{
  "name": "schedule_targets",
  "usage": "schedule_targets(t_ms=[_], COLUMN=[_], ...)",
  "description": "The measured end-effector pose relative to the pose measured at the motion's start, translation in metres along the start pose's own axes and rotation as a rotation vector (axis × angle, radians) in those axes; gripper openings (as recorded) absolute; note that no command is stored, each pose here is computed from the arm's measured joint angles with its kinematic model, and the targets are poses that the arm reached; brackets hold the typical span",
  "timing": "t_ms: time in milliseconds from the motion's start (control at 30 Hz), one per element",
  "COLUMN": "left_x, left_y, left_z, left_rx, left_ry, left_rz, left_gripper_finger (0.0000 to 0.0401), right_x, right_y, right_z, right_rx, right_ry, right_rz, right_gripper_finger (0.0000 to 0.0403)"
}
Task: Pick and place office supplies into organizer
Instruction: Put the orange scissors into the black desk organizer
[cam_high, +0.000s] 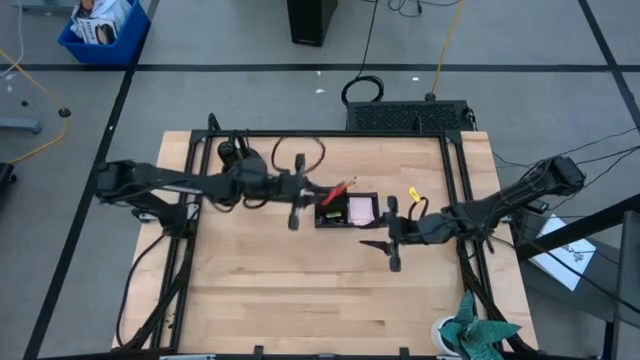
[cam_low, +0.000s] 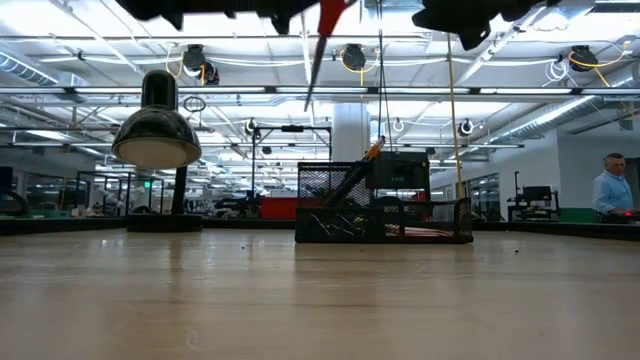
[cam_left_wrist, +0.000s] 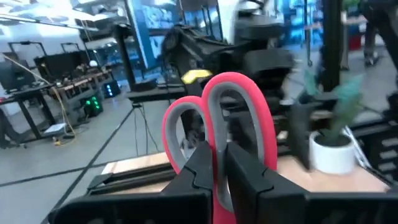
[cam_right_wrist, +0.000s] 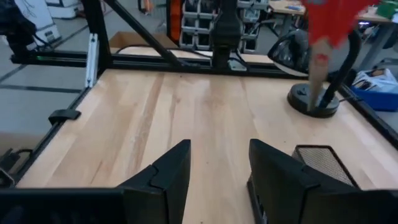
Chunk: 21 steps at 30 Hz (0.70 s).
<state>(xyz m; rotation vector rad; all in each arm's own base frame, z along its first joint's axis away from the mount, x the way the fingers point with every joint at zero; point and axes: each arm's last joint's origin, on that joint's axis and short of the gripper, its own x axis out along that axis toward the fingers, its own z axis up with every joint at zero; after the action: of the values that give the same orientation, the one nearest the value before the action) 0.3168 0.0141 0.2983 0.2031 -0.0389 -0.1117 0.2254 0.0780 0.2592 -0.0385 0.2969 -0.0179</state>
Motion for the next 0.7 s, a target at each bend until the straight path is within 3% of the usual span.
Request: schedule_targets(t_ms=[300,700], left_x=[0.016,0.023], left_y=[0.042,0.053], left_z=[-0.047,-0.077], left_rx=[-0.110,-0.161], left_ry=[-0.015,0.052], left_rz=[-0.006,0.055], left_gripper_finger=[0.0011,0.0017], right_x=[-0.003,-0.001], right_y=[0.003,-0.003], right_z=[0.001,0.001], right_rx=[-0.021,-0.013], right_ry=[-0.012,-0.011], right_rz=[-0.019,-0.048], right_gripper_finger=[0.0155,0.0155])
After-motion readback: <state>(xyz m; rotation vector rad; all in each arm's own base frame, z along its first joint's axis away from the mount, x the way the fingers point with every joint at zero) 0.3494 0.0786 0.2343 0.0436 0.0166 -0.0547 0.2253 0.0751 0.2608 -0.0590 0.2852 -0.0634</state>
